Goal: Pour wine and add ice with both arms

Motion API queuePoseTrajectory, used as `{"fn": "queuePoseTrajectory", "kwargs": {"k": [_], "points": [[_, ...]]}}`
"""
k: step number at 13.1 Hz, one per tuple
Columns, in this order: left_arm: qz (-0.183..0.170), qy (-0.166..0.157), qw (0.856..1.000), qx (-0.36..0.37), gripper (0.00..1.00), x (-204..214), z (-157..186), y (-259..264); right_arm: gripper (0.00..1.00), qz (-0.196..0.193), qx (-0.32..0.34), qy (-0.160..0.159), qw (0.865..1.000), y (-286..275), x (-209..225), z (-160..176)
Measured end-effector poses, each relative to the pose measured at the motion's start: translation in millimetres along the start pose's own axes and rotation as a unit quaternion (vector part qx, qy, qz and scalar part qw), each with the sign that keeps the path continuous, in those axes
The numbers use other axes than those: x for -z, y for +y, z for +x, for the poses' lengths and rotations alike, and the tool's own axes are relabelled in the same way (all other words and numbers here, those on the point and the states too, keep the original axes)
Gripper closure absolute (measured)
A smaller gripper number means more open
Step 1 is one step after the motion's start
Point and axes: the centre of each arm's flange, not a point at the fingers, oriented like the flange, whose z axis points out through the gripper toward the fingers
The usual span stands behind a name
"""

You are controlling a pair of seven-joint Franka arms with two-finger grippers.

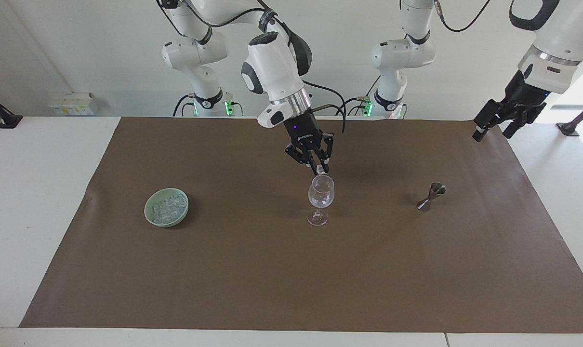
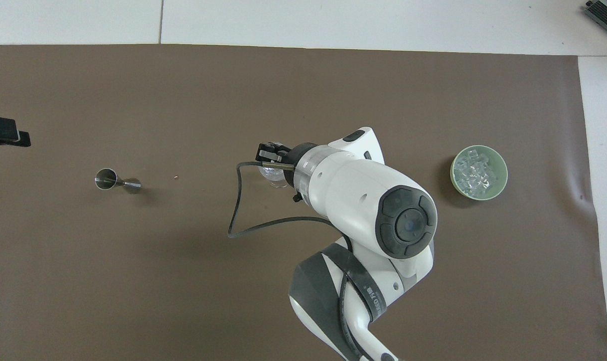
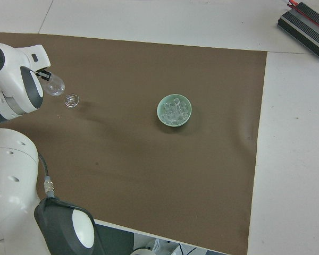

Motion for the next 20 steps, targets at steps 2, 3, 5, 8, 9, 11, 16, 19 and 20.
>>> {"fn": "queuePoseTrajectory", "kwargs": {"k": [2,3,5,8,9,11,16,19,20], "points": [[0.020,-0.025,0.999,-0.038,0.00,4.6,-10.3,14.6,0.74,0.000,-0.004,-0.003,1.000,3.0,-17.5,2.7],[0.033,-0.035,0.997,-0.053,0.00,6.6,-16.8,26.0,0.74,0.000,-0.005,-0.004,1.000,3.1,-21.3,3.7],[0.046,-0.043,0.996,-0.067,0.00,12.7,-27.6,40.1,0.74,0.001,-0.005,-0.005,1.000,1.8,-21.8,4.0],[0.048,-0.044,0.996,-0.065,0.00,15.8,-33.0,38.1,0.74,-0.003,-0.005,-0.009,1.000,4.0,-26.1,1.3],[0.048,-0.045,0.996,-0.064,0.00,15.2,-33.0,37.3,0.74,-0.005,-0.005,-0.011,1.000,5.8,-28.6,0.3],[0.048,-0.043,0.996,-0.063,0.00,15.2,-32.4,36.2,0.74,-0.007,-0.006,-0.013,1.000,7.3,-30.9,-0.2],[0.029,-0.030,0.997,-0.058,0.00,5.8,-28.9,35.2,0.56,-0.008,-0.009,-0.011,1.000,10.8,-30.6,3.8],[0.028,-0.035,0.997,-0.068,0.00,3.7,-33.7,45.4,0.42,-0.008,-0.009,-0.010,1.000,10.6,-30.2,4.3],[0.028,-0.038,0.996,-0.069,0.00,3.3,-35.5,46.9,0.42,-0.008,-0.009,-0.010,1.000,10.5,-30.1,4.4]]}}
